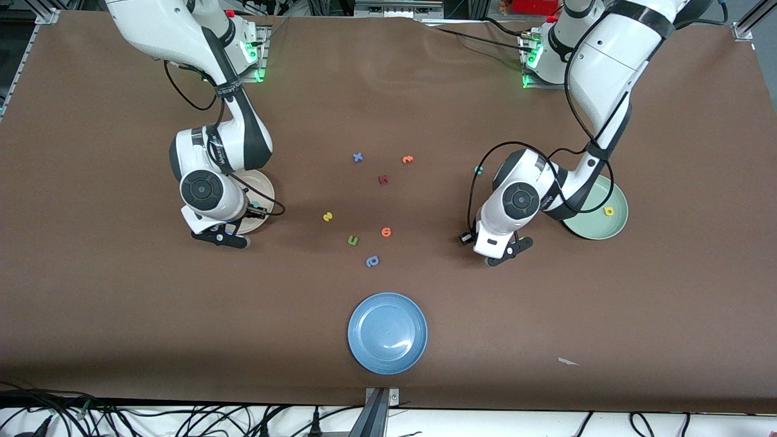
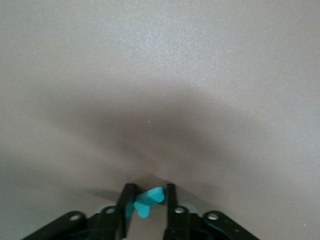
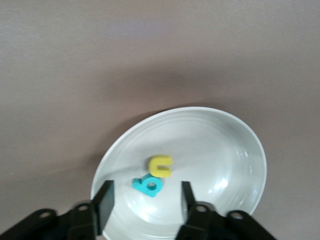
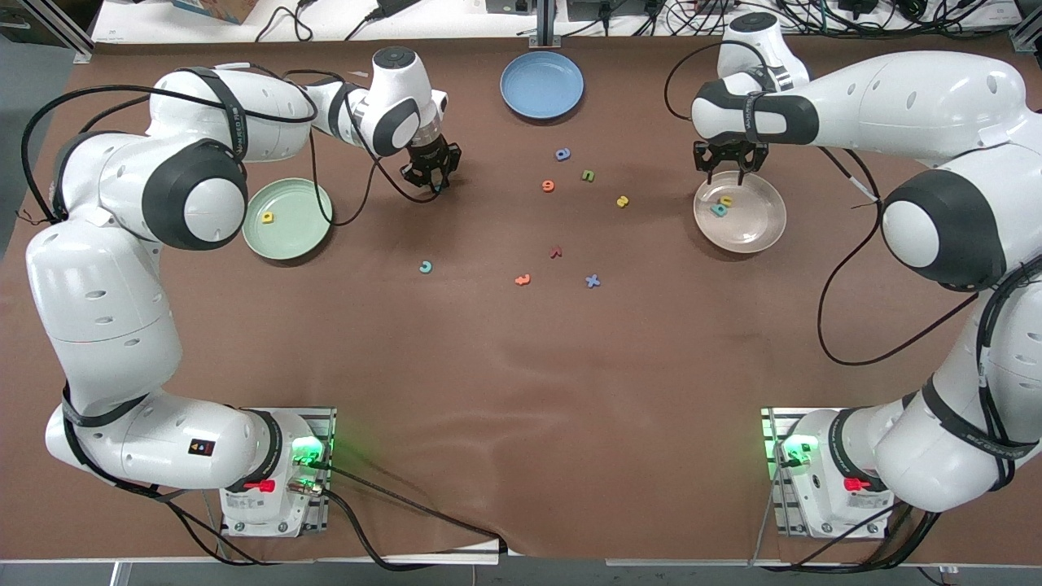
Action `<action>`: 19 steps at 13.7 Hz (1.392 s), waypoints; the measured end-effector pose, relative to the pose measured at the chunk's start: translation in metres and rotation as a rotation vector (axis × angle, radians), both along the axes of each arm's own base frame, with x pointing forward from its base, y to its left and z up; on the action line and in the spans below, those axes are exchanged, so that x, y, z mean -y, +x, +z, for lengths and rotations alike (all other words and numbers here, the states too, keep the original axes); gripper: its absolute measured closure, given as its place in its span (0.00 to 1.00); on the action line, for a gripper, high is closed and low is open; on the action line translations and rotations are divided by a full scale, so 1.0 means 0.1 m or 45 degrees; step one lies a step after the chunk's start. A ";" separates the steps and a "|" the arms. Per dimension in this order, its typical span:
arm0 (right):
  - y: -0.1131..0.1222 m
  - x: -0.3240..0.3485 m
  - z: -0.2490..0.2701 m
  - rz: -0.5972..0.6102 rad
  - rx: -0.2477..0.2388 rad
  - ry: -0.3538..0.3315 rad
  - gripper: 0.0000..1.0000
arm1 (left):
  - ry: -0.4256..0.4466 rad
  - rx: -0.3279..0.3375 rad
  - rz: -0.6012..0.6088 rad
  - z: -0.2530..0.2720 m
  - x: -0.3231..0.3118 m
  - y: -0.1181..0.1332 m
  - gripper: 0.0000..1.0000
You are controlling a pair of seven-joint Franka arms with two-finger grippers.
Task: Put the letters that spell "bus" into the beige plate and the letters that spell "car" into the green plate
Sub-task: 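Grasp the teal L and yellow u with both grippers, then drop the u on the cream plate while the left gripper carries the L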
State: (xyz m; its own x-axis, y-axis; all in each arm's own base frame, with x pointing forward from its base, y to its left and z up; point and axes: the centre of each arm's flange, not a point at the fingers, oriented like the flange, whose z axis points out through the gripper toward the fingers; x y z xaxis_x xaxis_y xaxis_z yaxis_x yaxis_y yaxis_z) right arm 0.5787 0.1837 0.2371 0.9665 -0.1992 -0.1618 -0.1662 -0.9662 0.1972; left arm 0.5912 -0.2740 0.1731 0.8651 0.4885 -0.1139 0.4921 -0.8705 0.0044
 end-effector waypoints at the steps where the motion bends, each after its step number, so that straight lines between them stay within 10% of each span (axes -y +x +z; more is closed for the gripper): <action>1: 0.00 -0.09 0.03 -0.006 0.004 0.032 0.20 | 0.000 0.000 0.001 0.00 0.00 0.00 0.74; 3: 0.00 -0.41 0.13 -0.039 0.016 0.133 0.01 | 0.000 0.000 0.001 0.00 0.00 0.00 0.74; 6: -0.03 -0.91 0.24 -0.144 0.063 0.193 0.00 | 0.001 0.001 0.002 0.00 0.00 0.00 0.74; 8: -0.07 -1.16 0.15 -0.222 0.104 0.184 0.05 | 0.005 0.007 0.019 0.05 -0.08 0.08 0.74; 11: -0.15 -1.42 -0.13 -0.347 0.166 0.169 0.38 | 0.049 -0.055 -0.011 0.31 -0.39 0.26 0.74; 19: -0.26 -1.63 -0.51 -0.498 0.213 0.138 0.43 | -0.045 -0.395 -0.392 1.19 -2.07 0.19 0.74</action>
State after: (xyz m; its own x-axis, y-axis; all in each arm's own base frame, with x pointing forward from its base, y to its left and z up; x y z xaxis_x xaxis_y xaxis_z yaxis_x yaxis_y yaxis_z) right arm 0.5528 0.3469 0.1862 0.8366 -0.5456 -0.0497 -0.5443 -0.8380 0.0372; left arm 0.6104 -0.0672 0.2920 0.8920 0.2043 -0.4032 0.1924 -0.9788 -0.0702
